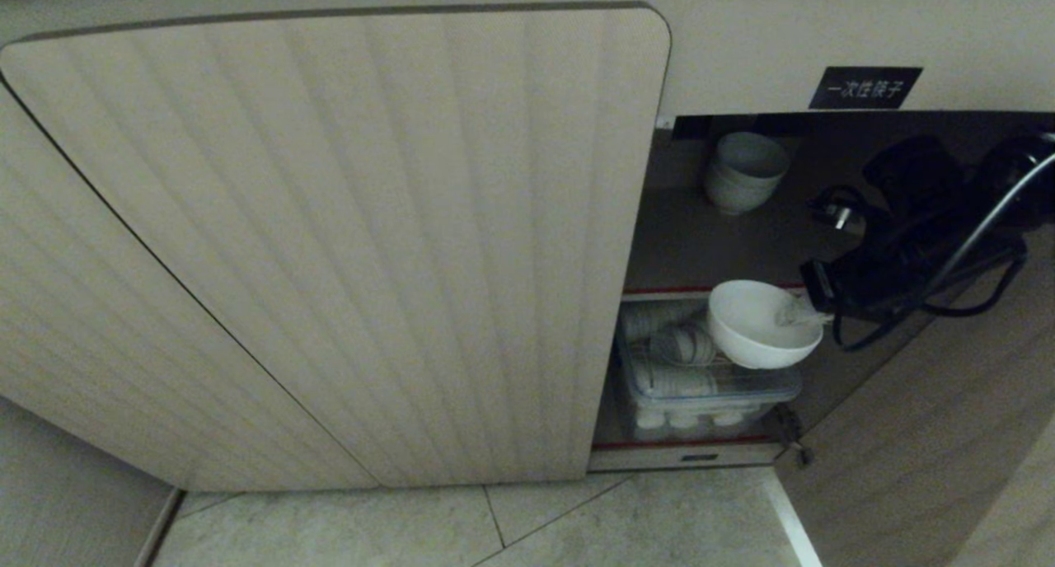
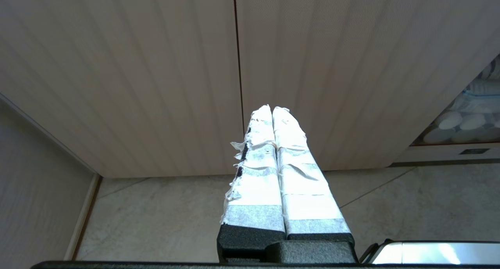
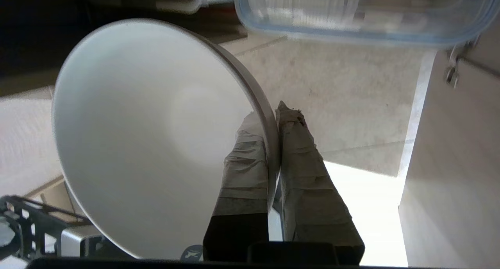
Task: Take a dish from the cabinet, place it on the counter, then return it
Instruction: Place it on the table
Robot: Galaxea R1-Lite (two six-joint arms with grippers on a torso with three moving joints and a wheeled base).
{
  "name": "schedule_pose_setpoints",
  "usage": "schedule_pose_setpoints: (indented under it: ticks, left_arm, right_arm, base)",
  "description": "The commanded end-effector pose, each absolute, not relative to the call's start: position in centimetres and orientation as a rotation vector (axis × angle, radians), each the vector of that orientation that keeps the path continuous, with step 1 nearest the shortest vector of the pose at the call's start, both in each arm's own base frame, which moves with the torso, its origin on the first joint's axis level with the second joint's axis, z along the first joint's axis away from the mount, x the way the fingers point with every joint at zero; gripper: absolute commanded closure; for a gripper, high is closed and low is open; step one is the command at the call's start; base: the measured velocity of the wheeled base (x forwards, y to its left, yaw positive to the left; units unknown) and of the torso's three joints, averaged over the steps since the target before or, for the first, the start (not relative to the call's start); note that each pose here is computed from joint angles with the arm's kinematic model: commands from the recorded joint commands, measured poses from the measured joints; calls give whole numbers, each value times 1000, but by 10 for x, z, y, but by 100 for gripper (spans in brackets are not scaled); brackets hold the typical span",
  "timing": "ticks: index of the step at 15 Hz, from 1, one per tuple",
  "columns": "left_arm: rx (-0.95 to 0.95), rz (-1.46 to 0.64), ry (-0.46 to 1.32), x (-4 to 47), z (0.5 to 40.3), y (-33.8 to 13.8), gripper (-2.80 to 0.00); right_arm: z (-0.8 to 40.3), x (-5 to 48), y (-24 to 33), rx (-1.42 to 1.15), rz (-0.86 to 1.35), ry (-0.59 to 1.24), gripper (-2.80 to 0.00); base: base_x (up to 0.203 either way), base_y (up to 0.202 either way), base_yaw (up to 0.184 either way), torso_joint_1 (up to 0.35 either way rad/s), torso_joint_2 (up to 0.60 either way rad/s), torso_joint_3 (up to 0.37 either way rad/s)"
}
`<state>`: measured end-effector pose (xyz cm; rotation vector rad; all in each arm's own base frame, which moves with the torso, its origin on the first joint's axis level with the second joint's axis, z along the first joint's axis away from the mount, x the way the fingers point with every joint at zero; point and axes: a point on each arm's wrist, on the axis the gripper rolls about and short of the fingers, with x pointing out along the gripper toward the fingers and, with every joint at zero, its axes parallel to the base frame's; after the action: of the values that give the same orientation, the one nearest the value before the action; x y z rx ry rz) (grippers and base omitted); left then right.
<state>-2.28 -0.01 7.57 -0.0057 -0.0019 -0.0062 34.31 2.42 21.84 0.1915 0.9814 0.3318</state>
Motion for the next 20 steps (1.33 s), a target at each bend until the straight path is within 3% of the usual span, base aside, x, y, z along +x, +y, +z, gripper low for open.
schedule_pose_setpoints:
  ticks: [1,20]
  left_arm:
    - [-6,-6,-3,-23,76,0,0]
    - [-6,-6,-3,-23,76,0,0]
  right_arm:
    - [218,334,24,195,334,987,0]
    - [212,251,20,104,382,915,0]
  base:
    - [0,0,0,0,0,0]
    - [0,0,0,0,0,0]
